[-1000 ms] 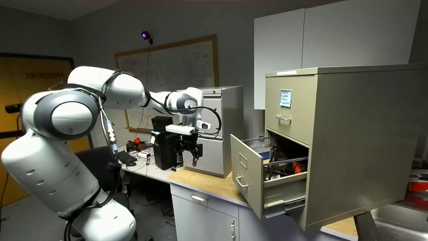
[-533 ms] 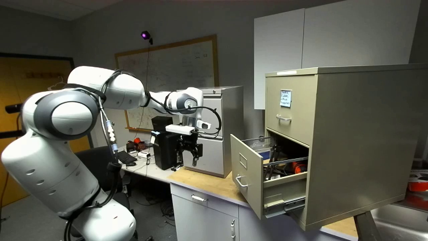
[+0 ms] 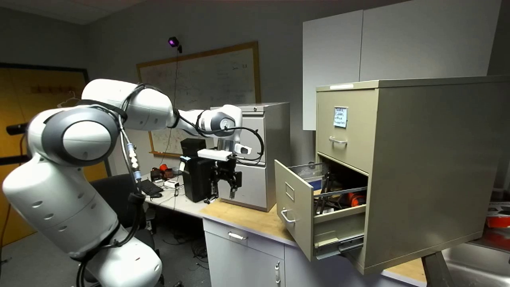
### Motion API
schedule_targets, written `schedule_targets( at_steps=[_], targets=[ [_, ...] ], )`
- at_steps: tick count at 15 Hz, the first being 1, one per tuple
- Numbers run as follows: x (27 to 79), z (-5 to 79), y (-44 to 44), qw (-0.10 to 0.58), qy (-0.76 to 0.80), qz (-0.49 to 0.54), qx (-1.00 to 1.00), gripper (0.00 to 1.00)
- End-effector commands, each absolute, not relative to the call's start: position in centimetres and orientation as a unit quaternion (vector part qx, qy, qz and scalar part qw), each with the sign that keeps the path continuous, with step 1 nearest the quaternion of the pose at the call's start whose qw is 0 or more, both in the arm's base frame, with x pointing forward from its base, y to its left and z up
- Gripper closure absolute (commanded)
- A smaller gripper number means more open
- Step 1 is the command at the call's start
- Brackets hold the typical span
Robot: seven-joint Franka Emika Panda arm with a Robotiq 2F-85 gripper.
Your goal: Close the bottom drawer of the right cabinet
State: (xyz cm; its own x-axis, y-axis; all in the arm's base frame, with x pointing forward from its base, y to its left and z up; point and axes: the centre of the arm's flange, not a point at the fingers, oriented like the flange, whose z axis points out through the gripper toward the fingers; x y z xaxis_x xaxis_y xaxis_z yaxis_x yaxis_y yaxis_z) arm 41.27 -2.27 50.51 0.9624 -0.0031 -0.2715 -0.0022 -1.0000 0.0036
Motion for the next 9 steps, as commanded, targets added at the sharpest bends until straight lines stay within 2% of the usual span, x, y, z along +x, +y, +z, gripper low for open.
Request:
schedule_targets(
  at_steps=[1, 4, 7, 8, 9],
  targets=[
    [42.9, 50.4, -1.8, 0.027, -0.007, -0.128, 0.991, 0.00],
    [45.5, 49.5, -0.9, 0.064, 0.023, -0.110, 0.992, 0.00],
    [48.8, 47.8, 0.4, 0.131, 0.065, -0.085, 0.986, 0.00],
    [49.9, 47.1, 0.9, 0.160, 0.081, -0.076, 0.981, 0.25],
    [50.8, 46.2, 1.2, 0.185, 0.096, -0.069, 0.976, 0.25]
  ],
)
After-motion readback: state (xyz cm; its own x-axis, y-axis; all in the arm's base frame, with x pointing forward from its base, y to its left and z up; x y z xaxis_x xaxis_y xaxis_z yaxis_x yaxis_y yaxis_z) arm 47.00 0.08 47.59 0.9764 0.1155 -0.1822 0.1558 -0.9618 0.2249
